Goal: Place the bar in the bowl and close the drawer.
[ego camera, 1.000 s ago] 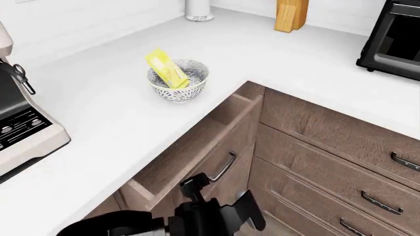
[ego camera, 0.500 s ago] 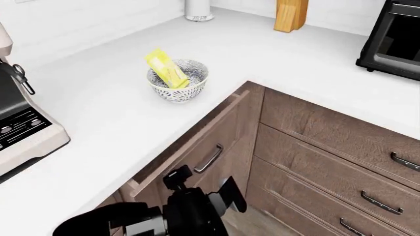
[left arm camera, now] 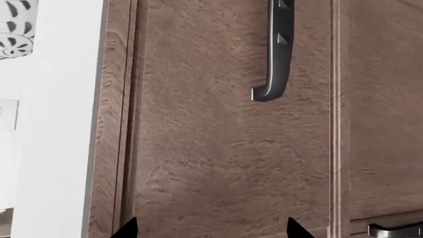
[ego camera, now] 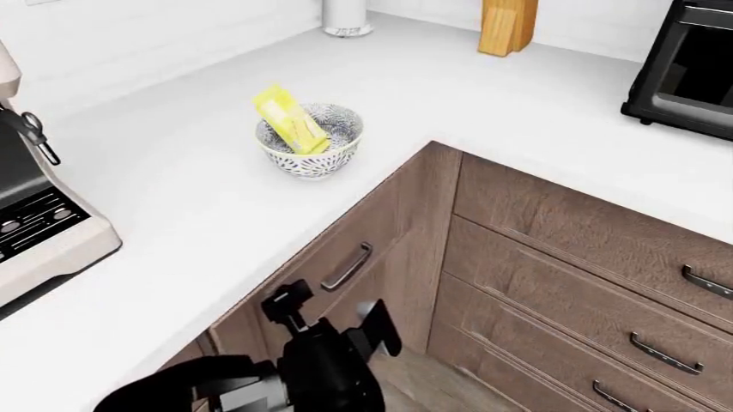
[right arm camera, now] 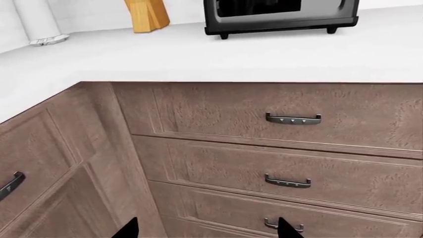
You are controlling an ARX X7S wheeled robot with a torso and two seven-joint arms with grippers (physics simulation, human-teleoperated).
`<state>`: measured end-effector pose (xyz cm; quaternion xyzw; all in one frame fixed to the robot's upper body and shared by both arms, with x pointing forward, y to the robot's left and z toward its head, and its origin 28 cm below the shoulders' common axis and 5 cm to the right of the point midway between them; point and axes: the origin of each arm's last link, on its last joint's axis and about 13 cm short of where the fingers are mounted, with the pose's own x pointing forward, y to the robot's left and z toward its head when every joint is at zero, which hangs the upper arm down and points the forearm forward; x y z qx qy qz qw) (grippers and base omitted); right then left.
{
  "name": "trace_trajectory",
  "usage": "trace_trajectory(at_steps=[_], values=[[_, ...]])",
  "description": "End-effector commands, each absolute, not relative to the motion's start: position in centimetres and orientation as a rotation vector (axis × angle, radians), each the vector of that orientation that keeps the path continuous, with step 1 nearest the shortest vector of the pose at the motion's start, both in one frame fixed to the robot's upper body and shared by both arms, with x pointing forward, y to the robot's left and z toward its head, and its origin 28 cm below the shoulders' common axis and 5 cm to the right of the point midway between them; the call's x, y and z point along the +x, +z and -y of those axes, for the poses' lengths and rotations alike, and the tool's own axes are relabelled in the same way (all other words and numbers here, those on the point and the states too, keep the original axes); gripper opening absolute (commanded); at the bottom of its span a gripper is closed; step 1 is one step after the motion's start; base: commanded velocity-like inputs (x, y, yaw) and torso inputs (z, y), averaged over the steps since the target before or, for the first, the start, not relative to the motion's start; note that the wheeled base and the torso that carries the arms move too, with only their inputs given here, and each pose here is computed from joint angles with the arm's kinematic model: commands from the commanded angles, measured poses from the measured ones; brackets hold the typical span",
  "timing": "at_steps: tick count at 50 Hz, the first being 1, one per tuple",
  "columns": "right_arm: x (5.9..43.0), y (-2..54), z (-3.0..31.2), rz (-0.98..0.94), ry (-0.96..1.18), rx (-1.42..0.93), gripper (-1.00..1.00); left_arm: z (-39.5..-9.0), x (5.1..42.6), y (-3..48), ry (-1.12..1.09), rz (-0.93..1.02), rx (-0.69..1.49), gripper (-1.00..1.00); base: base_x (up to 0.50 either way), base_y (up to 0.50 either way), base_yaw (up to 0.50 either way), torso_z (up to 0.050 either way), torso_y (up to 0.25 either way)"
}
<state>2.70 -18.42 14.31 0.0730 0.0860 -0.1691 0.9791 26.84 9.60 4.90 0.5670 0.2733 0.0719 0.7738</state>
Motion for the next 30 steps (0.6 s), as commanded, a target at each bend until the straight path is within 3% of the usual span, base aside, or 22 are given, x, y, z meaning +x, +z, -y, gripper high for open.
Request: trace_trajectory(at_steps=[1,30], values=[[2.8,14.3,18.5,-0.171,-0.346,0.145,1.00,-10.7,27.3,4.4,0.233,-0.556,1.317,1.00,0.00,0.00,0.00,0.000,0.000],[2.9,14.2,18.6,-0.170,-0.352,0.139,1.00,-11.8,28.0,4.1,0.276,-0.639,1.326,1.00,0.00,0.00,0.00,0.000,0.000]])
